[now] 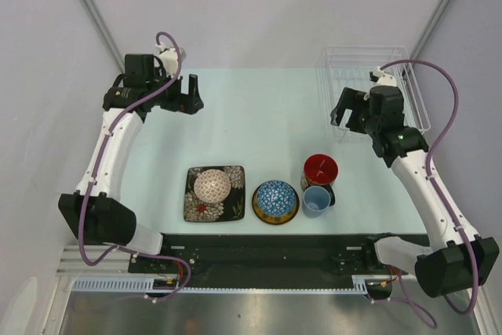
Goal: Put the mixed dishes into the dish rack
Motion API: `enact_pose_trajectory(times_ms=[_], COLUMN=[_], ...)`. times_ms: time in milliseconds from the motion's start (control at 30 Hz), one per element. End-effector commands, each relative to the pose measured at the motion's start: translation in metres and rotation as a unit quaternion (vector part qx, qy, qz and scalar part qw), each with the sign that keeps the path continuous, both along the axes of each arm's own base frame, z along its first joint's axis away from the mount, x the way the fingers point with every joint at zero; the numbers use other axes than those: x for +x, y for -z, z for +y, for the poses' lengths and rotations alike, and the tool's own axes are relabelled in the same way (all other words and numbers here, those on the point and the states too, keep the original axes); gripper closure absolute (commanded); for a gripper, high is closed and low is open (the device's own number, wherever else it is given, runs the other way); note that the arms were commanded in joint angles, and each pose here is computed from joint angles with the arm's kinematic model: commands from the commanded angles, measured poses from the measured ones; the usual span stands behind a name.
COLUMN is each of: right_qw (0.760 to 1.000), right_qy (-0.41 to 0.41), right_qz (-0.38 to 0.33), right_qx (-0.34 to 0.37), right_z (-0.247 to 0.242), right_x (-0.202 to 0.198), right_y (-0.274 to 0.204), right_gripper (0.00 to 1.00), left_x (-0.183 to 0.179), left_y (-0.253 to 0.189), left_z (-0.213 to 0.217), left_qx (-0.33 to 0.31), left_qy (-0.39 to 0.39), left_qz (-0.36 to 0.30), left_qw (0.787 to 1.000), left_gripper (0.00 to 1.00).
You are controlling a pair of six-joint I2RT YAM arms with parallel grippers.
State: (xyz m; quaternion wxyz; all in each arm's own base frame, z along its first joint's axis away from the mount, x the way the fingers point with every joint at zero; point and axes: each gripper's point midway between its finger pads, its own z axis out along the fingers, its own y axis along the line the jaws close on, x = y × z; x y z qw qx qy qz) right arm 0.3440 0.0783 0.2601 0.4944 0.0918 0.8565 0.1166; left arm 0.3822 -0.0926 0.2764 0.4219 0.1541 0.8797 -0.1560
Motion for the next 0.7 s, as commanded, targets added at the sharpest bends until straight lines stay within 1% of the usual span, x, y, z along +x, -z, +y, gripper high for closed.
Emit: enact_pose_trajectory(times_ms=[0, 33, 67, 100, 167, 200, 267, 300, 333, 400, 467, 500, 600, 667], right_qw=[0.998, 0.997, 0.996, 0.995, 0.992, 0.99, 0.987, 0.986, 0.986, 0.985, 0.984, 0.983, 0.981, 0.982], right_qy=[0.01, 0.017, 0.031, 0.034, 0.042, 0.045, 0.059, 0.06, 0.061, 0.058, 0.056, 0.055, 0.056, 0.056], right_qz=[-0.054, -0.048, -0.055, -0.03, -0.026, -0.02, -0.017, -0.009, -0.005, 0.003, 0.011, 0.021, 0.046, 0.051], right_qx=[-0.038, -0.05, -0.069, -0.086, -0.118, -0.129, -0.148, -0.152, -0.154, -0.163, -0.168, -0.174, -0.18, -0.175], right_z=[-0.009, -0.013, -0.019, -0.021, -0.027, -0.027, -0.031, -0.029, -0.029, -0.025, -0.025, -0.024, -0.028, -0.028], right_x=[0.033, 0.041, 0.052, 0.067, 0.084, 0.103, 0.121, 0.137, 0.145, 0.163, 0.17, 0.175, 0.173, 0.173], right_y=[-0.028, -0.023, -0.03, -0.009, -0.004, 0.007, 0.016, 0.024, 0.028, 0.038, 0.046, 0.057, 0.081, 0.09], right_gripper=[0.0, 0.0, 0.0, 0.0, 0.0, 0.0, 0.0, 0.02, 0.07, 0.11, 0.12, 0.12, 0.13, 0.19], left_x=[0.003, 0.002, 0.002, 0.001, 0.0, -0.002, -0.002, -0.004, -0.004, -0.005, -0.005, -0.006, -0.008, -0.009], left_y=[-0.02, -0.021, -0.023, -0.026, -0.03, -0.035, -0.035, -0.039, -0.038, -0.039, -0.04, -0.039, -0.039, -0.039], left_z=[-0.002, -0.004, -0.005, -0.005, -0.005, -0.005, -0.004, -0.003, -0.002, -0.002, 0.001, 0.002, 0.003, 0.002], left_qx=[-0.004, -0.007, -0.01, -0.012, -0.011, -0.011, -0.009, -0.008, -0.006, -0.003, 0.002, 0.004, 0.007, 0.005], left_qy=[0.001, 0.003, 0.004, 0.006, 0.007, 0.007, 0.006, 0.006, 0.006, 0.006, 0.002, 0.001, -0.001, 0.002], left_qz=[-0.04, -0.04, -0.042, -0.047, -0.055, -0.063, -0.07, -0.077, -0.078, -0.079, -0.081, -0.081, -0.084, -0.086], left_qw=[0.999, 0.999, 0.999, 0.999, 0.998, 0.998, 0.997, 0.997, 0.997, 0.997, 0.997, 0.997, 0.996, 0.996], left_gripper=[0.0, 0.0, 0.0, 0.0, 0.0, 0.0, 0.0, 0.0, 0.0, 0.0, 0.0, 0.0, 0.0, 0.01])
